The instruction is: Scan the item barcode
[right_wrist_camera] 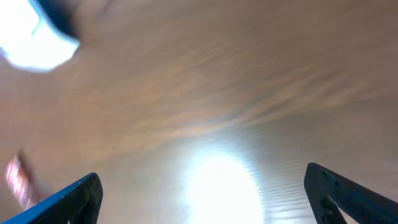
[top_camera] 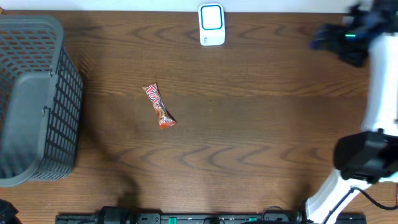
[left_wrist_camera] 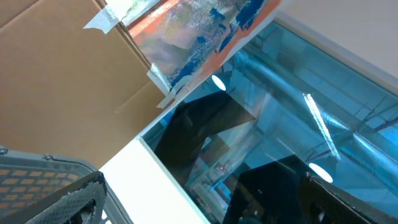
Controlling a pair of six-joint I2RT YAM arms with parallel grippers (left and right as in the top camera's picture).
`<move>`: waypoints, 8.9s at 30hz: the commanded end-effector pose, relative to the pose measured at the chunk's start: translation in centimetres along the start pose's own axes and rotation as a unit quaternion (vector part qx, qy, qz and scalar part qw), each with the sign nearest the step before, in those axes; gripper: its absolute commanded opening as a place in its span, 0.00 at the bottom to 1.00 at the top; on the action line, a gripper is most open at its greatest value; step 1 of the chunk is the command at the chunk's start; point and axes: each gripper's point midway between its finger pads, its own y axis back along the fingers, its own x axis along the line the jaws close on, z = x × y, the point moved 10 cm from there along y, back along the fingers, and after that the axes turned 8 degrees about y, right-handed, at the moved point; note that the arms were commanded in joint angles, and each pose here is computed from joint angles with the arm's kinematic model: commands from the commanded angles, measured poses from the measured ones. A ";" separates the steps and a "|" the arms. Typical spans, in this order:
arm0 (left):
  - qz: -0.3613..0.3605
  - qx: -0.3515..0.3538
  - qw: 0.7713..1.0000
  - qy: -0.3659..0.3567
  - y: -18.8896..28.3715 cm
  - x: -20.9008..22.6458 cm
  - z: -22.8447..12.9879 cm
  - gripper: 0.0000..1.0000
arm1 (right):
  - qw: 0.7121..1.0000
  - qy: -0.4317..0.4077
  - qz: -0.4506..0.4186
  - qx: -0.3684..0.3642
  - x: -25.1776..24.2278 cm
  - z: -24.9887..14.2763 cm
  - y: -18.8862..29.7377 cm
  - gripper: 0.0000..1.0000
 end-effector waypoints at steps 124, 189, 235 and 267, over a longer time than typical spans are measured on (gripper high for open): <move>0.030 0.029 0.999 -0.035 -0.8 0.7 -1.8 0.98 | 0.563 -0.670 -0.476 -0.089 -33.4 -34.4 -5.6 0.01; 0.028 0.026 0.999 -0.033 -1.6 0.2 -2.3 0.98 | 0.933 -0.229 0.122 -0.251 -6.5 -10.1 8.3 0.99; 0.048 -0.017 0.999 -0.018 -1.6 0.2 -1.4 0.98 | 0.929 0.312 0.144 -0.136 36.5 -21.5 -23.2 0.85; 0.048 -0.017 0.999 -0.018 -1.6 0.2 -1.4 0.98 | 0.840 0.141 0.423 0.309 29.0 -16.6 -12.8 0.02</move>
